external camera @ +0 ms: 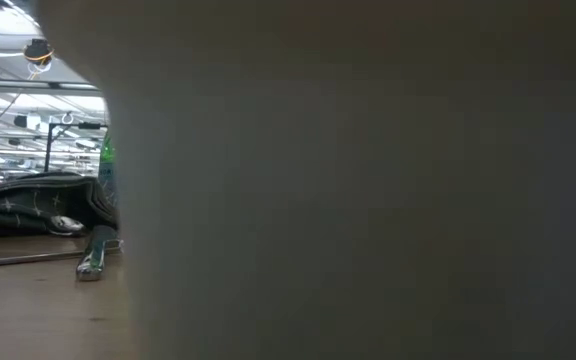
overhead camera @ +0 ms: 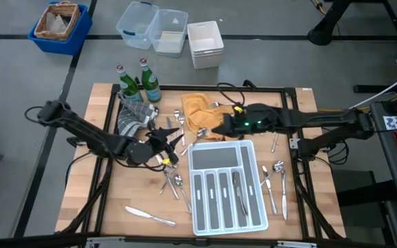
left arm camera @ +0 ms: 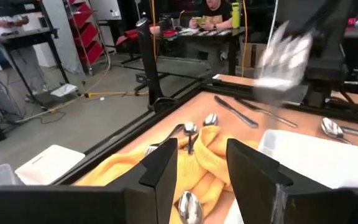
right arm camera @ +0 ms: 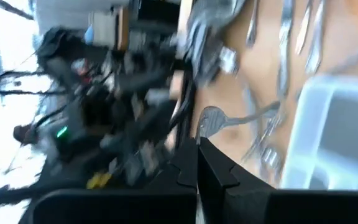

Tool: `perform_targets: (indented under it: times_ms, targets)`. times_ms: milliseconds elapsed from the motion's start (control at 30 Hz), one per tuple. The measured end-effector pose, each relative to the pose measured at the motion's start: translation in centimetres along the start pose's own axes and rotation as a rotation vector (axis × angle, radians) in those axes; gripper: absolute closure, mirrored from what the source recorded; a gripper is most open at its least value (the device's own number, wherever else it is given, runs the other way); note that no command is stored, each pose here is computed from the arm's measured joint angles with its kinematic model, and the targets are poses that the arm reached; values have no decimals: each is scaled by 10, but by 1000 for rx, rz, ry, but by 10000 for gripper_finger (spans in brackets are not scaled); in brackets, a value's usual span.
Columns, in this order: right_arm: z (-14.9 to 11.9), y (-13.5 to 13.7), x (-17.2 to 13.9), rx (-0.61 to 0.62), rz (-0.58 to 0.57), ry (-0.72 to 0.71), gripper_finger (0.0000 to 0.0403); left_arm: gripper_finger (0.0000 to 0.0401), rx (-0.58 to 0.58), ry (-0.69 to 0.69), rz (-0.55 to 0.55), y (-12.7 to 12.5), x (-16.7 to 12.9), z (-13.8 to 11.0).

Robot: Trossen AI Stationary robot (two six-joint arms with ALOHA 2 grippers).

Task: Sort silverware
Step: Put the fork into the silverware tray

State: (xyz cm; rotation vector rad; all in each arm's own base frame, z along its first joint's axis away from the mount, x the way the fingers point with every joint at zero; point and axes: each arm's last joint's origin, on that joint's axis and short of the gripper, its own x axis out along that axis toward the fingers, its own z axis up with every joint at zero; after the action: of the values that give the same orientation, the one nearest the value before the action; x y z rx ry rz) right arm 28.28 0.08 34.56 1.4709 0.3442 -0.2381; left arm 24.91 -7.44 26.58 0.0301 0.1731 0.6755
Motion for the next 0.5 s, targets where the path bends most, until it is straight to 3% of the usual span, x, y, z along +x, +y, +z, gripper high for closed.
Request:
perform_targets:
  times_ms: [167, 400, 500]
  targets:
    - [-9, -2, -26, 116, -62, 219, 403, 272, -30, 27, -4, 7, -4, 0]
    - [-21, -32, -45, 239, -397, 538, 403, 272, -74, 80, -32, 8, -5, -6]
    - [-24, -41, -48, 257, -490, 631, 403, 272, -98, 100, -33, 9, -5, -9]
